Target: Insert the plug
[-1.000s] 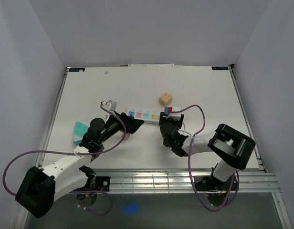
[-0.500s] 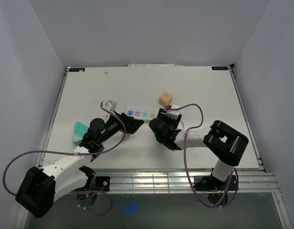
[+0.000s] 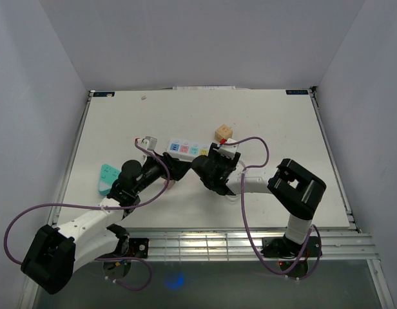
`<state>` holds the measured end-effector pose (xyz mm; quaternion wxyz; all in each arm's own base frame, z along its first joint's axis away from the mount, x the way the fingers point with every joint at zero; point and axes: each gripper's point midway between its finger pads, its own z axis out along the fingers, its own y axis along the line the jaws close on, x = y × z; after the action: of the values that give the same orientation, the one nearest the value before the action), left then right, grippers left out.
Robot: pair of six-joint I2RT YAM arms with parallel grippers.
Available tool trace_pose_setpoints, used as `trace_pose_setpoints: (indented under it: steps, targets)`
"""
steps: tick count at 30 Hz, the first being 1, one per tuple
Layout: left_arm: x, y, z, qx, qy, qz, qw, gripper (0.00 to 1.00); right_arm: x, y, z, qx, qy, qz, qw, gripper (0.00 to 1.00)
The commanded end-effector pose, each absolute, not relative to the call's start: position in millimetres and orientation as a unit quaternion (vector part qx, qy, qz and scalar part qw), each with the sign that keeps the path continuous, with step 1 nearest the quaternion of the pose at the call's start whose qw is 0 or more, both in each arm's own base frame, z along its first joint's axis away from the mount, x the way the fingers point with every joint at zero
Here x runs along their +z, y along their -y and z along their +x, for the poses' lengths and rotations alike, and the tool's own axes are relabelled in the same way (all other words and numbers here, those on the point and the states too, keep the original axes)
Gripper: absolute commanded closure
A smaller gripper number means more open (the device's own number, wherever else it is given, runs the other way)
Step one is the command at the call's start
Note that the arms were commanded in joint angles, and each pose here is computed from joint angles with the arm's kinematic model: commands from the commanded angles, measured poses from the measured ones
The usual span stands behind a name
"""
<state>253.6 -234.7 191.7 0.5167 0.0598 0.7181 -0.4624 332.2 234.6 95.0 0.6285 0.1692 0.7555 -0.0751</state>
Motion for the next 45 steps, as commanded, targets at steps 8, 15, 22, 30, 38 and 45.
trace_pose_setpoints:
  steps: [8,15,22,30,38,45]
  targets:
    - [205.7,236.5,250.2,-0.475,-0.700,0.069,0.528,0.02,-4.4,-238.2,300.3,-0.116,-0.862,-0.051,0.491,0.92]
    - [206.4,236.4,249.6,-0.475,-0.700,0.069,0.529,0.02,-8.4,-239.8,299.6,-0.111,-0.863,-0.060,0.489,0.92]
    - [208.0,234.0,249.4,-0.472,-0.698,0.068,0.534,0.02,-21.9,-245.1,301.3,-0.100,-0.864,-0.057,0.490,0.92]
    - [207.3,235.8,250.2,-0.474,-0.700,0.068,0.530,0.02,-19.4,-233.0,296.2,-0.100,-0.864,-0.036,0.492,0.92]
    - [208.1,234.5,248.8,-0.472,-0.699,0.069,0.532,0.02,20.7,-205.7,295.8,-0.081,-0.833,-0.061,0.544,0.92]
    - [206.7,234.3,249.2,-0.470,-0.702,0.070,0.530,0.02,23.8,-197.7,298.5,-0.098,-0.828,-0.077,0.546,0.90]
